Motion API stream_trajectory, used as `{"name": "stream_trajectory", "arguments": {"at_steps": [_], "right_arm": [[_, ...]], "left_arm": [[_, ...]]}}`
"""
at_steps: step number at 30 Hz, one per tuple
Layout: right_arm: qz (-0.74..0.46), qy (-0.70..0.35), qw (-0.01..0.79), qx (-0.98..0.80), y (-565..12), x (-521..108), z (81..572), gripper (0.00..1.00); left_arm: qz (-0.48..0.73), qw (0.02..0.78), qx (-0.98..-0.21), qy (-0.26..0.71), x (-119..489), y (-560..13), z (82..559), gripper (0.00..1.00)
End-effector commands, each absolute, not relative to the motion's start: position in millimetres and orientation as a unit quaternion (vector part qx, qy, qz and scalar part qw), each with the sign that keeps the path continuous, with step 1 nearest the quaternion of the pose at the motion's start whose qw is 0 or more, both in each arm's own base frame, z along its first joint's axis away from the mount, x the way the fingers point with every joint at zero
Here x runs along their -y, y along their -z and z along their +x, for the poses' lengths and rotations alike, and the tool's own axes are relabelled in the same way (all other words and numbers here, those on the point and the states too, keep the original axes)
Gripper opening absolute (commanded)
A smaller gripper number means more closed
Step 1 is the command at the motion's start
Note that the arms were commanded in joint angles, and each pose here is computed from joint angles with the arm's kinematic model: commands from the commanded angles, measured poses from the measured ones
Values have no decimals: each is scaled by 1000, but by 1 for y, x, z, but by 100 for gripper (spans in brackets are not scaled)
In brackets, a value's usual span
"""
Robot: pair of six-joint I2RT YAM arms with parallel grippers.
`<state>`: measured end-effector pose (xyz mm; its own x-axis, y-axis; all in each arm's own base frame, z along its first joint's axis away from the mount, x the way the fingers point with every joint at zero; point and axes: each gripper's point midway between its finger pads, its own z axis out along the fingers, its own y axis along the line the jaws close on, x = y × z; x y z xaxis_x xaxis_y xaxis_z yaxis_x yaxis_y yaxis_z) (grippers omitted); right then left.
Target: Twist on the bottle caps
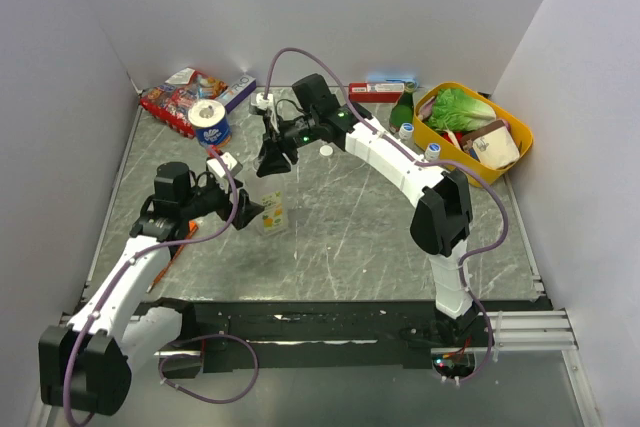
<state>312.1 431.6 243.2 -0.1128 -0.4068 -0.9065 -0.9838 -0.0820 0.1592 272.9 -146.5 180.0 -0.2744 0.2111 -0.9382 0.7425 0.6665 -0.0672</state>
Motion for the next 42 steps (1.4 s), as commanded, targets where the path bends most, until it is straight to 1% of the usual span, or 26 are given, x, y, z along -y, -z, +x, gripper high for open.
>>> {"name": "stream_trajectory", "arguments": {"at_steps": [1,5,8,10,14,16,17,18,19,20,21,22,23,26,27,29,30,31,32,33,34,35,36,37,40,42], "right_arm": [[-581,-491,376,-530,-331,-428,288,10],[-567,-504,385,-525,-352,-424,287,3],[-557,-513,391,-523,-367,-420,289,0],[-548,-521,396,-521,-376,-417,292,0],[-534,-536,387,-527,-379,-414,290,0],[-533,-534,385,-531,-376,-414,291,0],[-535,-531,384,-533,-372,-415,292,0],[-535,-529,385,-535,-370,-415,293,0],[-535,-528,378,-541,-364,-415,294,0],[-535,-524,378,-543,-361,-414,295,8],[-535,-520,378,-548,-358,-414,297,17],[-531,-507,390,-555,-361,-413,302,30],[-535,-495,396,-559,-363,-408,304,50],[-533,-438,468,-552,-406,-374,327,67],[-520,-417,491,-560,-416,-351,346,69],[-517,-373,530,-559,-430,-323,372,72],[-516,-349,524,-581,-416,-310,384,73],[-517,-315,523,-599,-399,-296,407,73],[-543,-260,527,-600,-381,-286,425,72],[-555,-241,505,-616,-357,-278,433,71],[-582,-212,485,-617,-323,-277,451,69],[-588,-186,470,-631,-303,-272,464,68],[-595,-178,450,-642,-284,-269,470,67],[-604,-165,433,-648,-257,-271,488,64],[-610,-145,401,-667,-209,-271,516,62],[-611,-138,396,-671,-192,-271,525,61]], "left_arm": [[366,532,-694,317,171,-197,278,96],[380,520,-680,351,181,-196,277,96],[381,515,-676,364,185,-194,280,96],[382,511,-673,374,187,-193,280,96],[404,501,-640,420,199,-204,273,96],[401,485,-645,434,201,-201,275,96],[399,481,-647,437,202,-204,277,99],[398,477,-649,439,202,-203,277,98],[401,475,-648,440,203,-204,278,88],[409,477,-644,436,203,-204,279,83],[405,472,-652,433,202,-201,279,78],[404,472,-654,431,201,-201,280,74],[404,472,-657,426,200,-199,280,73],[399,471,-675,405,194,-191,280,65],[392,460,-690,398,190,-185,274,60],[396,459,-696,385,186,-178,269,57],[399,464,-695,378,184,-180,264,52],[394,460,-705,369,181,-174,261,46],[391,464,-708,361,179,-174,261,37],[388,473,-709,351,176,-178,261,22],[372,474,-722,340,172,-177,263,15],[366,478,-726,334,170,-178,264,7],[359,487,-727,326,168,-184,266,1],[346,489,-733,321,166,-186,268,1],[341,498,-736,306,162,-194,271,1],[338,492,-743,303,160,-192,270,1]]}}
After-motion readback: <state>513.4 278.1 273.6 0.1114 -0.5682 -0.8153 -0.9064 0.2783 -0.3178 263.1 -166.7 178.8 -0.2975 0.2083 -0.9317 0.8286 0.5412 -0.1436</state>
